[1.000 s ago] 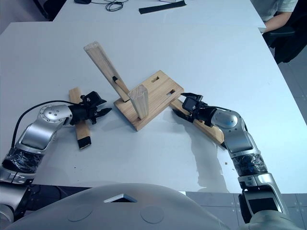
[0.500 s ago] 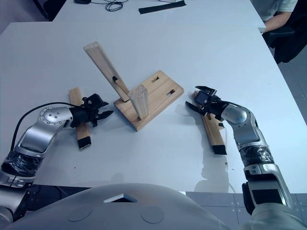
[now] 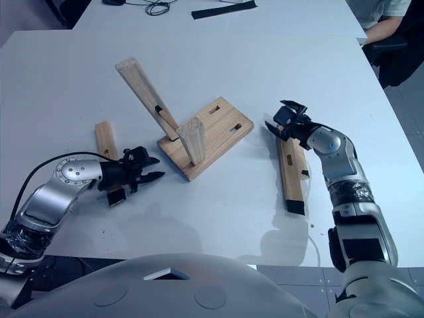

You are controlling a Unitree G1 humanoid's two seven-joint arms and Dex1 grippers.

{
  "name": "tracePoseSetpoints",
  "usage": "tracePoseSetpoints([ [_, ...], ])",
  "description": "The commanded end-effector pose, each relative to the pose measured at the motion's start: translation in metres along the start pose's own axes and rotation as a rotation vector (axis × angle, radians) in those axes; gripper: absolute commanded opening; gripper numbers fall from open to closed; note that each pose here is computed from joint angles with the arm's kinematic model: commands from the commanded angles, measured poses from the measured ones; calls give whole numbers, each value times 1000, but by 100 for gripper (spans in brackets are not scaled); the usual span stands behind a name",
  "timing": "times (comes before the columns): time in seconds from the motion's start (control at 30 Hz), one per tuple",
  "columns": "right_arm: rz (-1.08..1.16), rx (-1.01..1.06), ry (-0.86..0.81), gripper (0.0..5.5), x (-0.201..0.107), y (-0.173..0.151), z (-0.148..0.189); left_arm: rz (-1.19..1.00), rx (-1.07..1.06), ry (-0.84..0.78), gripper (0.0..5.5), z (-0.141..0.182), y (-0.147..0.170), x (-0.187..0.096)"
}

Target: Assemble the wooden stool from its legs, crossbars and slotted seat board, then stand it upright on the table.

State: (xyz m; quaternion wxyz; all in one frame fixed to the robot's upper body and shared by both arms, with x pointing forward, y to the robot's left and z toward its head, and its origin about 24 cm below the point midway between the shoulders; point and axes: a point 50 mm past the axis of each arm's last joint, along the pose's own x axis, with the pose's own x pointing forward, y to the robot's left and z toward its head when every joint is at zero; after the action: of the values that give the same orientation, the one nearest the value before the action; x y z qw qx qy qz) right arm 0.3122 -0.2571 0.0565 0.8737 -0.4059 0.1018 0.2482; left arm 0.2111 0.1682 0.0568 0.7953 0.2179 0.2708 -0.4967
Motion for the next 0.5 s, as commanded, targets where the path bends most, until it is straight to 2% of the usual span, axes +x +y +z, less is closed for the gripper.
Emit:
tracePoseSetpoints([
  [0.03,-43,19,-37,373,14,-6,10,-61,3,6,204,1,-9,2],
  [0.2,7,65,-89,373,34,10,23,-103,-15,13,204,-1,-16,10],
  [0.3,88,52,-106,373,46,30,29,-83,-34,23,204,-3,-11,18],
  [0.5,186,-8,-130,373,39,39,23,9,-36,45,204,-3,13,33],
])
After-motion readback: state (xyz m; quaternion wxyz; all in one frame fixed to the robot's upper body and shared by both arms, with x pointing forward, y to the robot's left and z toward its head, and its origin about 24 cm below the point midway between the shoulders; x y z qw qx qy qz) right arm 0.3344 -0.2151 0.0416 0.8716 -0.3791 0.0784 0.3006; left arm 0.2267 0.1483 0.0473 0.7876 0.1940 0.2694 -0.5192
